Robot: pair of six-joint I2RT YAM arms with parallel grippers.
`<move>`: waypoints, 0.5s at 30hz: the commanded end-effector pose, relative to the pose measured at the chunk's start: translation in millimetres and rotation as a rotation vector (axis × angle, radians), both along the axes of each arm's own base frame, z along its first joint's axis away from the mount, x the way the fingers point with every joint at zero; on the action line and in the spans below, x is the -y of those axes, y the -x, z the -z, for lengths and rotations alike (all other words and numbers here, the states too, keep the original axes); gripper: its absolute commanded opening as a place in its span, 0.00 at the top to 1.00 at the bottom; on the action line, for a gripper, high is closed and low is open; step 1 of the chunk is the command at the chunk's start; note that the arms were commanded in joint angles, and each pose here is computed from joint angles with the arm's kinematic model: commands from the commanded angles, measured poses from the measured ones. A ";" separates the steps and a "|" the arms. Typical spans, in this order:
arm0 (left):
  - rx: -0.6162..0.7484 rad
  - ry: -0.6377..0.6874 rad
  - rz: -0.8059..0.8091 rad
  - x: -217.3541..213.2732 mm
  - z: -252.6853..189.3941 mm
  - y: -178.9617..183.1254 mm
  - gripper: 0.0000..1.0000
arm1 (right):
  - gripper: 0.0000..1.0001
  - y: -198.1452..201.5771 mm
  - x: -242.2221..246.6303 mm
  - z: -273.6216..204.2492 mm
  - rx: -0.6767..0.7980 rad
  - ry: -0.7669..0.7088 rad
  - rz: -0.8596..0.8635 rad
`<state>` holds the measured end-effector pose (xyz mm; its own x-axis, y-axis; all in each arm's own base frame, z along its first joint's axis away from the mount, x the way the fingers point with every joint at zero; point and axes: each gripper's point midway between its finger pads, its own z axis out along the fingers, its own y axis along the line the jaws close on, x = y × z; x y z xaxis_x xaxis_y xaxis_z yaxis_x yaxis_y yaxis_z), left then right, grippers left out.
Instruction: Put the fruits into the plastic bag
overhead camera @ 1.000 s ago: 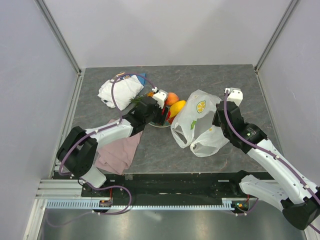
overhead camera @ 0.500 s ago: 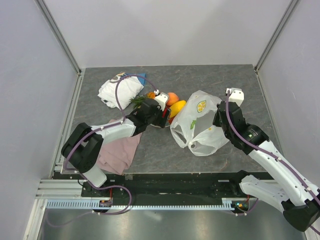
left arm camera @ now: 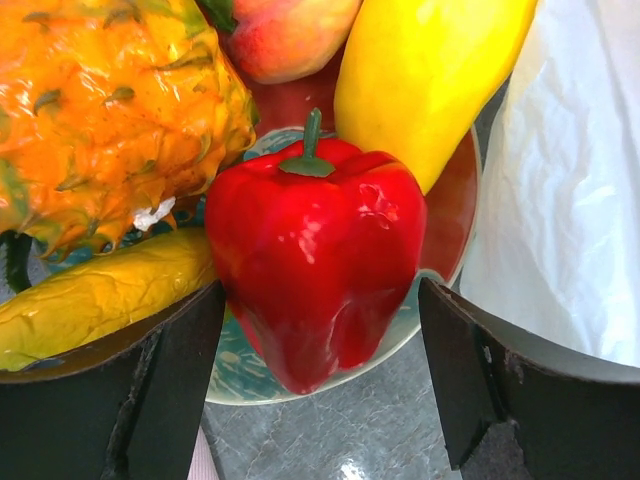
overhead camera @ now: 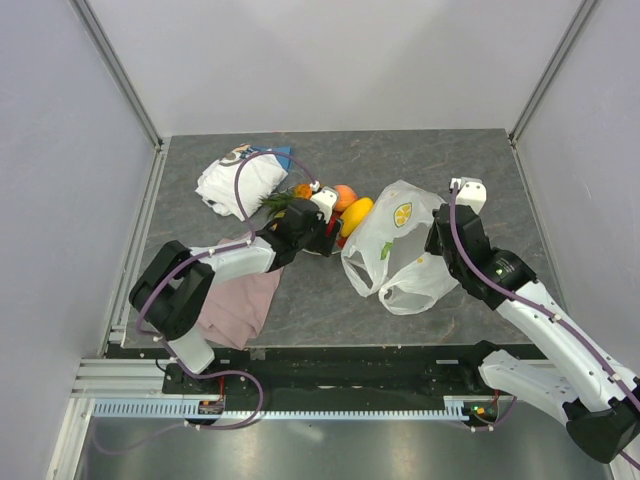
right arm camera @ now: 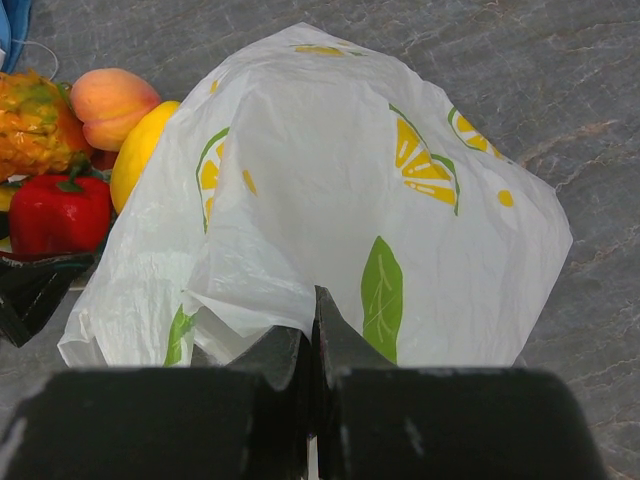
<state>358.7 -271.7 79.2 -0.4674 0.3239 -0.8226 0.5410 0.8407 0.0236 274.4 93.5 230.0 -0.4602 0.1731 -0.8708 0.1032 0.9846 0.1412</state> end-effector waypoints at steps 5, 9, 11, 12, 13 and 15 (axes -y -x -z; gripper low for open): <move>0.065 0.020 -0.026 6.3 -13.1 -16.5 0.15 | 1.00 -0.9 -2.8 -7.7 0.031 -0.034 -0.006; 0.070 0.020 -0.025 6.1 -13.1 -15.8 0.21 | 1.00 -1.0 -2.5 -8.4 0.032 -0.033 -0.006; 0.074 0.023 -0.021 5.8 -14.2 -14.6 0.24 | 1.00 -1.2 -2.6 -8.7 0.034 -0.034 -0.006; 0.076 0.025 -0.018 5.9 -15.5 -14.0 0.29 | 1.00 -1.2 -2.6 -8.6 0.034 -0.032 -0.007; 0.075 0.028 -0.014 6.4 -15.5 -13.3 0.32 | 1.00 -1.2 -2.8 -8.6 0.033 -0.033 -0.008; 0.084 0.034 -0.008 6.3 -18.6 -11.5 0.40 | 1.00 -0.8 -2.6 -9.4 0.036 -0.033 -0.009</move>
